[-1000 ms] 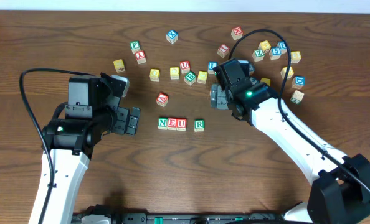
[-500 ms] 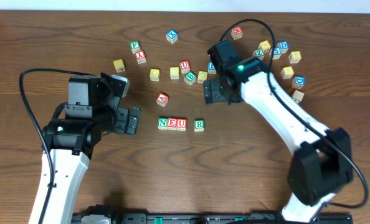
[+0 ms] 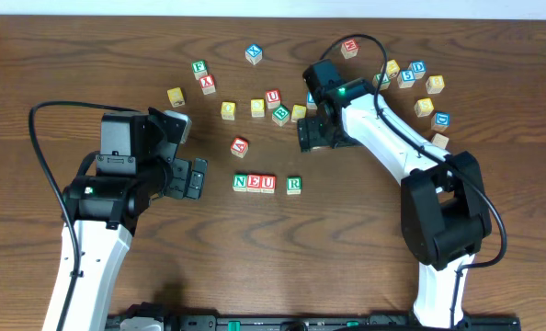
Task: Spell out NEURIPS
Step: 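Move the right gripper back over the red I block, then lower the right gripper and grasp the red I block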
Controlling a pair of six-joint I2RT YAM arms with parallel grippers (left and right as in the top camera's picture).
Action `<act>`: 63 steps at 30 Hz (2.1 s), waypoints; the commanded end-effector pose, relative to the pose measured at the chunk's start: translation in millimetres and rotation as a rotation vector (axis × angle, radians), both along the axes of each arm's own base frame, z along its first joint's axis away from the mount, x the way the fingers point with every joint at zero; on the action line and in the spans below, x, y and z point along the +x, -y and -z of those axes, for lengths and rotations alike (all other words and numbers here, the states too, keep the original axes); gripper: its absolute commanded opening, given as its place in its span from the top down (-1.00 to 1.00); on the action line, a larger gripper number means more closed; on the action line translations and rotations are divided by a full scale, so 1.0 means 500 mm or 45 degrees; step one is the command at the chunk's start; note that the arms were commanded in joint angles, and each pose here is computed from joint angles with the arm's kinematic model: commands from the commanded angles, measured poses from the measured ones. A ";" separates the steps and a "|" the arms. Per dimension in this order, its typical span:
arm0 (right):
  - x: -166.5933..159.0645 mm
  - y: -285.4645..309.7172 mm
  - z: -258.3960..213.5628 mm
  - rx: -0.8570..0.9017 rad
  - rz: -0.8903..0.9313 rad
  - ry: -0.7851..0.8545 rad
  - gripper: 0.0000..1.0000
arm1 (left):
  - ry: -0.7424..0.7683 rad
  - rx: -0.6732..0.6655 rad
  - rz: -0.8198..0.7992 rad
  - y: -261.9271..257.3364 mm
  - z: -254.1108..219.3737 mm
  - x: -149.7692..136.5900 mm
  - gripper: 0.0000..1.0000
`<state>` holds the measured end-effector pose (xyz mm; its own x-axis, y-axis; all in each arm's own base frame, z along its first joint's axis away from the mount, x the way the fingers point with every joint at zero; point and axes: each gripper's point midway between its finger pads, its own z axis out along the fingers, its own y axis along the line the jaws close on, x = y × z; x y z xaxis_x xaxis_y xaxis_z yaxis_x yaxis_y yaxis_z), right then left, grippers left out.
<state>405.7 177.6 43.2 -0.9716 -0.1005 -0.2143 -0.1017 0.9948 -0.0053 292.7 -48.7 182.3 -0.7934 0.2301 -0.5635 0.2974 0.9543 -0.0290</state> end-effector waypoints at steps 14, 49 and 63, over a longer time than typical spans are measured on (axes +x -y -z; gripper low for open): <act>0.039 -0.018 0.050 -0.011 -0.133 0.036 -0.76 | 0.035 0.012 -0.006 -0.005 -0.021 0.009 -0.96; 0.035 -0.033 0.050 -0.004 -0.123 0.043 0.74 | 0.035 0.012 -0.006 -0.005 -0.021 0.009 -0.96; 0.001 -0.020 -0.008 -0.037 -0.106 -0.057 0.98 | 0.035 0.012 -0.006 -0.005 -0.021 0.009 -0.96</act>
